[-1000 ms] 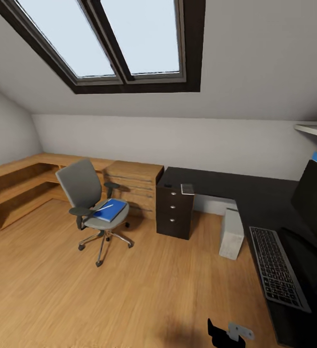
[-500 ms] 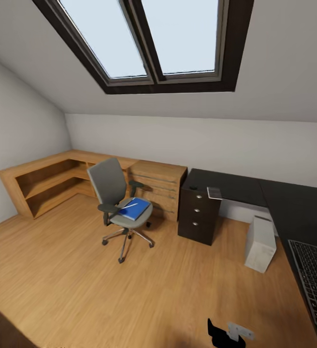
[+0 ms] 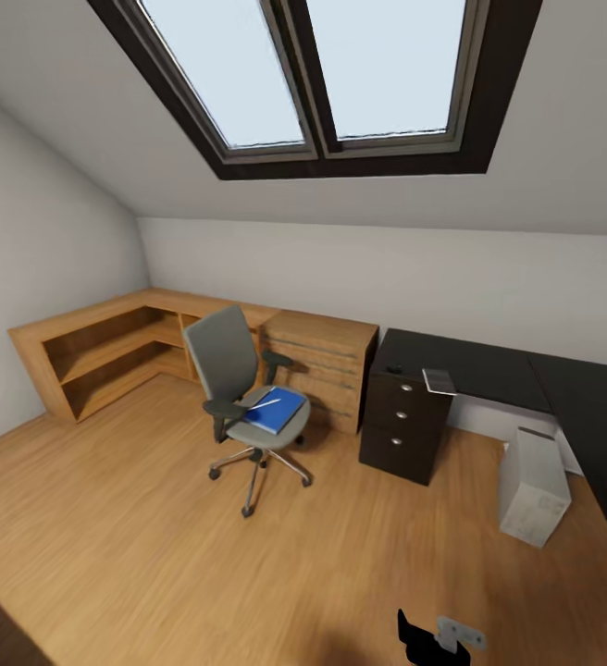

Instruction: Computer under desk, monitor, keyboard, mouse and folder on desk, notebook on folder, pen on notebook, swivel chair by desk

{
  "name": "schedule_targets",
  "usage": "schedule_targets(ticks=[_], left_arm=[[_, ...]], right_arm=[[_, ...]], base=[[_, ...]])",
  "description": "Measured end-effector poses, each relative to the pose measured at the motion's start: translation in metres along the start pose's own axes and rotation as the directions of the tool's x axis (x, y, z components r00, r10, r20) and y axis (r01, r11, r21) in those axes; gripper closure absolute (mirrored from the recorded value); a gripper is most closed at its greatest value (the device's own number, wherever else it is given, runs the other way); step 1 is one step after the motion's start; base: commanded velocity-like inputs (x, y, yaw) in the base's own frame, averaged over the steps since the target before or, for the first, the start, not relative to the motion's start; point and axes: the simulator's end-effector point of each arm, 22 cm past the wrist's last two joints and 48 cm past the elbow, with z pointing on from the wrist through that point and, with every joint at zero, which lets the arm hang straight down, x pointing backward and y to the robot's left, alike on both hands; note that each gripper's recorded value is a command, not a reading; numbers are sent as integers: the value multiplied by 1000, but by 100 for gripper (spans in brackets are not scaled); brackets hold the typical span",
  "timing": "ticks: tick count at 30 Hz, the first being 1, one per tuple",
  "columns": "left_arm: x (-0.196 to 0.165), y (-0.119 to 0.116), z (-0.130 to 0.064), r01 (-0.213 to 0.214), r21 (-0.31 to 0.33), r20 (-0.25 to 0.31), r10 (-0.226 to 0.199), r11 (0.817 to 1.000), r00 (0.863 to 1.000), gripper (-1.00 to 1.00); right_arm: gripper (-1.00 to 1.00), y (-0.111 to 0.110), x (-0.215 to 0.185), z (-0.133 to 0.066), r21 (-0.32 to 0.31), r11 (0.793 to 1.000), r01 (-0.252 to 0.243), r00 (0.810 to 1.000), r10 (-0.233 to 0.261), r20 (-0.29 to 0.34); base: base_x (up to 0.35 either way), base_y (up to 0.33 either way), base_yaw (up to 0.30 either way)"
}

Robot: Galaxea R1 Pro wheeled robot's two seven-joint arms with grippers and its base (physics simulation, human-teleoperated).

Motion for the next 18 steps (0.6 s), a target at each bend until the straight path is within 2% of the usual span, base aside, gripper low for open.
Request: schedule_targets(ticks=[7, 18], left_arm=[[0, 0, 0, -1, 0, 0, 1, 1000, 1000, -100], [0, 0, 0, -1, 0, 0, 1, 1000, 1000, -100]], right_arm=[[-100, 0, 0, 0, 1, 1000, 0, 1000, 0, 1], [-100, 0, 0, 0, 0, 1000, 0, 1000, 0, 1]], base=[[300, -138, 2], [256, -236, 0]])
